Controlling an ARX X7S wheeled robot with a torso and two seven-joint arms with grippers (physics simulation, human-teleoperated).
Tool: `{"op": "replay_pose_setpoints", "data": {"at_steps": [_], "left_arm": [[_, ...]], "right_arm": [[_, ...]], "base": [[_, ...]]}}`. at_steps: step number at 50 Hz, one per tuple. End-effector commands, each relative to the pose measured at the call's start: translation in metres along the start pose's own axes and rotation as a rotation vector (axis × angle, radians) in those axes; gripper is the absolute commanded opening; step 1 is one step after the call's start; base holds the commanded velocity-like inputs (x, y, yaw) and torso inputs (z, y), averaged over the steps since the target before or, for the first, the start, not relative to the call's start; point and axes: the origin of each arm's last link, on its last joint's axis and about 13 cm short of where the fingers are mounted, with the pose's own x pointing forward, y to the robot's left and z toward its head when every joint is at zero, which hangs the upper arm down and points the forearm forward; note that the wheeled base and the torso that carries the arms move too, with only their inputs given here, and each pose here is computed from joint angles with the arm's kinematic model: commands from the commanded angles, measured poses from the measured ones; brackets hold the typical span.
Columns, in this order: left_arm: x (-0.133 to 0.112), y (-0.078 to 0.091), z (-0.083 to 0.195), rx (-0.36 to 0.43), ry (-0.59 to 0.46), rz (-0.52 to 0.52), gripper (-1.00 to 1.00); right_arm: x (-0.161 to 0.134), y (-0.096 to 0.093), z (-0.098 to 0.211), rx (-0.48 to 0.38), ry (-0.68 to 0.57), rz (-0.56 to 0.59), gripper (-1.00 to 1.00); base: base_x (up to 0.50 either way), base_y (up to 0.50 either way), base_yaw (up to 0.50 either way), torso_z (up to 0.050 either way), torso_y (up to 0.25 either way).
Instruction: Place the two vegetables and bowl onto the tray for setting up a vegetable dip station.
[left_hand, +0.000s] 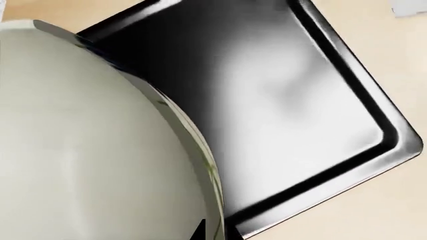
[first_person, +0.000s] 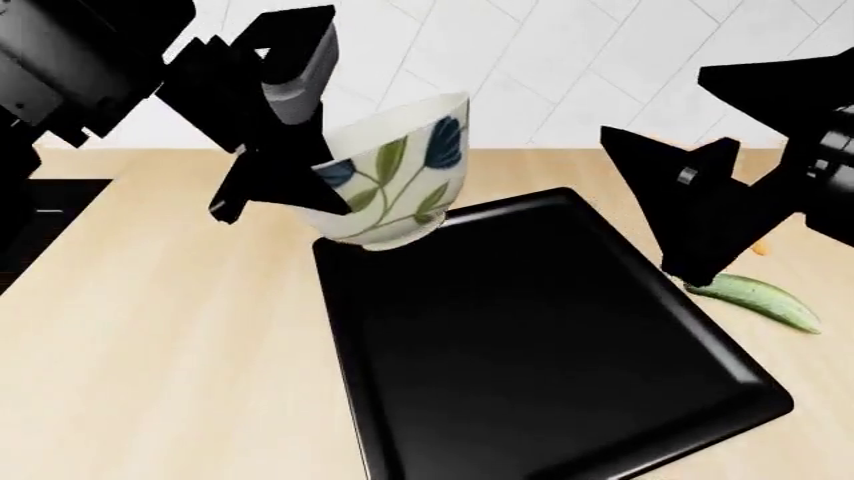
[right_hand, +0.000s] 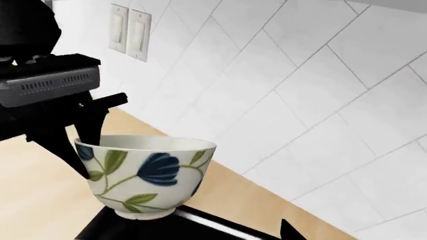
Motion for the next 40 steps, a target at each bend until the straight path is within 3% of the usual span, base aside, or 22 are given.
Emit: {"op": "replay_pose_setpoints", "data": {"at_steps": [1,4,12,23,29,33,40], "left_arm": [[-0.001,0.009,0.019,-0.061,-0.063,-0.022,-1.0],[0.001,0.011,0.021,-0.055,-0.09,-0.021,-1.0],[0.016,0.015,0.022,-0.023,-0.028,-0.063,-1.0],[0.016,0.018,0.021,0.043,0.174,-0.061,-1.0],[0.022,0.02,0.032,0.104,0.29,-0.082,-1.0],[0.026,0.021,0.036,0.064,0.251,-0.061,-1.0],[0.03,0.023,0.043,0.077,0.253,-0.044,-1.0]], "right_arm": [[0.022,-0.021,-0.003,0.021,0.043,-0.029,1.0],[0.031,-0.026,-0.008,0.032,0.041,-0.017,1.0],[0.04,-0.035,-0.016,0.051,0.023,-0.021,1.0],[0.024,-0.035,-0.024,0.064,0.009,-0.05,1.0],[0.012,-0.032,-0.043,0.096,-0.02,-0.053,1.0],[0.005,-0.033,-0.048,0.105,-0.03,-0.054,1.0],[-0.005,-0.033,-0.057,0.119,-0.046,-0.068,1.0]], "base": [[0.0,0.0,0.0,0.0,0.0],[0.0,0.0,0.0,0.0,0.0],[0.0,0.0,0.0,0.0,0.0],[0.0,0.0,0.0,0.0,0.0],[0.0,0.0,0.0,0.0,0.0],[0.0,0.0,0.0,0.0,0.003],[0.0,0.0,0.0,0.0,0.0]]}}
